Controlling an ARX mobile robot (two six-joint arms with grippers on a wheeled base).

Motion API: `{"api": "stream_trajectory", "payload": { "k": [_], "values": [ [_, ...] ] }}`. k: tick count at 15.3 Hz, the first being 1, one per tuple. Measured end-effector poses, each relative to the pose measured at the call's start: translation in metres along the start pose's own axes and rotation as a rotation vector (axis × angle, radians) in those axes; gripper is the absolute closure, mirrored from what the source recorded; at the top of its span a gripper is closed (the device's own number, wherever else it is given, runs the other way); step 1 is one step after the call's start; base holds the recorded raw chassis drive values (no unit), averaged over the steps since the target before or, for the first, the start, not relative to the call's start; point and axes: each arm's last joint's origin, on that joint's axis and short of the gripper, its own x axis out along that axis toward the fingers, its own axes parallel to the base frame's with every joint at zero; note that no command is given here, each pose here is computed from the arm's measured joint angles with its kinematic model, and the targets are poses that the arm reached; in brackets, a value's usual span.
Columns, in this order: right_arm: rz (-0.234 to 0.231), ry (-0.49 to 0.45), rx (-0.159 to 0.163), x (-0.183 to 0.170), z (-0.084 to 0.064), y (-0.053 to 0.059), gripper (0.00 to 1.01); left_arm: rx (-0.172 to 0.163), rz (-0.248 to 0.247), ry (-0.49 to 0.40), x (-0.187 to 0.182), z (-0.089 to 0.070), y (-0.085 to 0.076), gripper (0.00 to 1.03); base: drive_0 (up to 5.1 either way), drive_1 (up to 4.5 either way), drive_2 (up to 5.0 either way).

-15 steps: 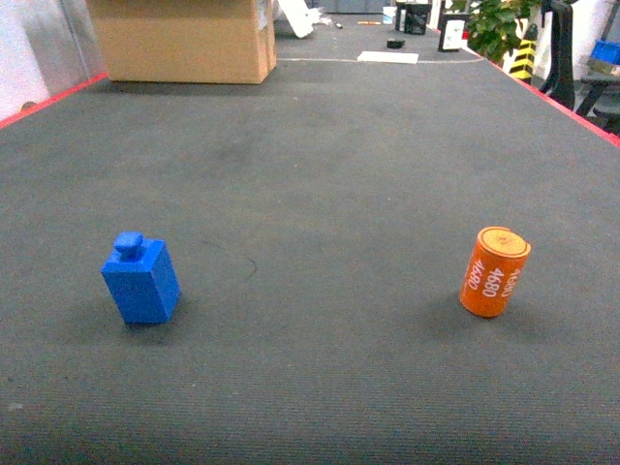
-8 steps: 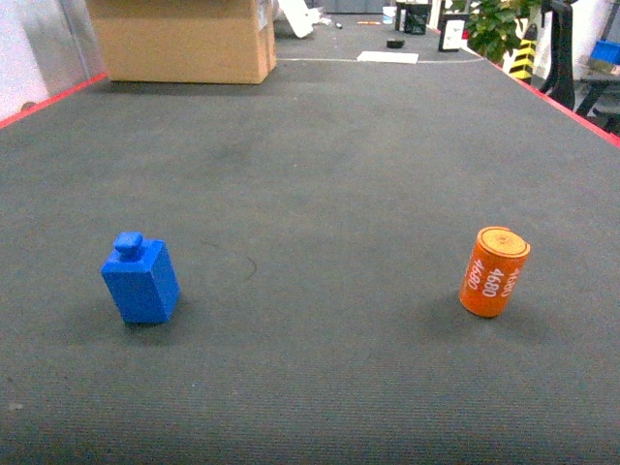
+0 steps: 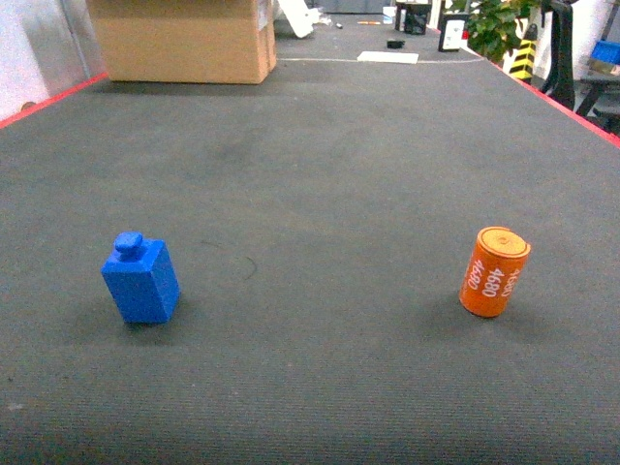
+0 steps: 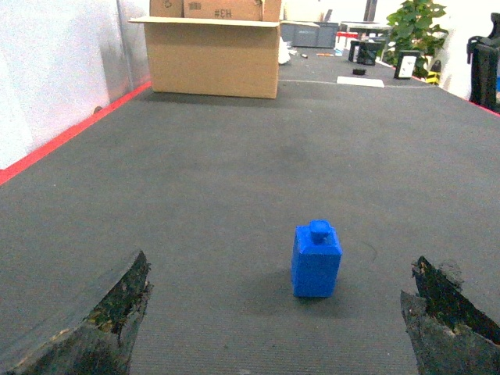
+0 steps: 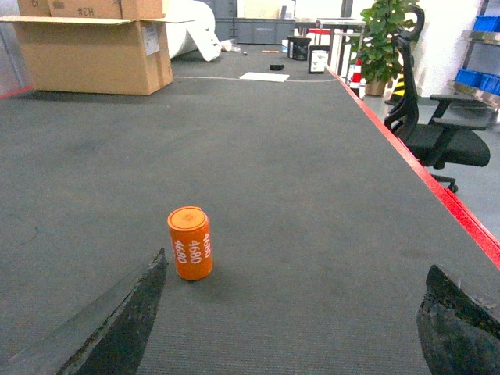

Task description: Sort blue parts and orange caps into right shelf containers

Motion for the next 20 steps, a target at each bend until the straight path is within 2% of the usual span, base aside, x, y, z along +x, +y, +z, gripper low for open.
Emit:
{"api": "stream_trajectory", "payload": {
  "k": [4,5,6,7,8,12,16,17,18,20],
  "values": [
    [0.0,0.0,0.0,0.0,0.0,0.0,0.03,0.0,0.0,0.0,0.0,0.0,0.0,0.05,0.0,0.0,0.0],
    [-0.099,0.031,0.0,0.003,-0.001,0.003,0.03,0.033,0.092,0.011,0.003,0.001,-0.003,0.05,0.0,0.0,0.0],
    [-0.185,0.067,-0.014,0.012,0.001,0.011,0.03,0.066,0.147,0.024,0.014,0.006,-0.012,0.05,0.0,0.0,0.0],
    [-0.252,0.063,-0.021,0.022,0.005,0.018,0.03,0.093,0.155,0.038,0.026,0.009,-0.021,0.05,0.0,0.0,0.0],
    [-0.284,0.058,-0.02,0.031,0.008,0.022,0.03,0.099,0.159,0.045,0.037,0.011,-0.025,0.05,0.0,0.0,0.0],
    [-0.27,0.051,-0.016,0.045,0.013,0.027,0.03,0.098,0.138,0.04,0.054,0.017,-0.031,0.05,0.0,0.0,0.0],
    [-0.203,0.042,-0.004,0.073,0.023,0.038,0.03,0.095,0.086,0.042,0.087,0.024,-0.042,0.05,0.0,0.0,0.0],
    [-0.167,0.065,-0.007,0.089,0.023,0.044,0.03,0.098,0.062,0.069,0.103,0.023,-0.048,0.05,0.0,0.0,0.0],
    [-0.128,0.127,-0.017,0.109,0.019,0.05,0.03,0.108,0.04,0.134,0.122,0.015,-0.054,0.05,0.0,0.0,0.0],
    [-0.076,0.223,-0.001,0.142,0.009,0.056,0.03,0.098,0.029,0.211,0.152,0.003,-0.061,0.05,0.0,0.0,0.0]
  ]
}}
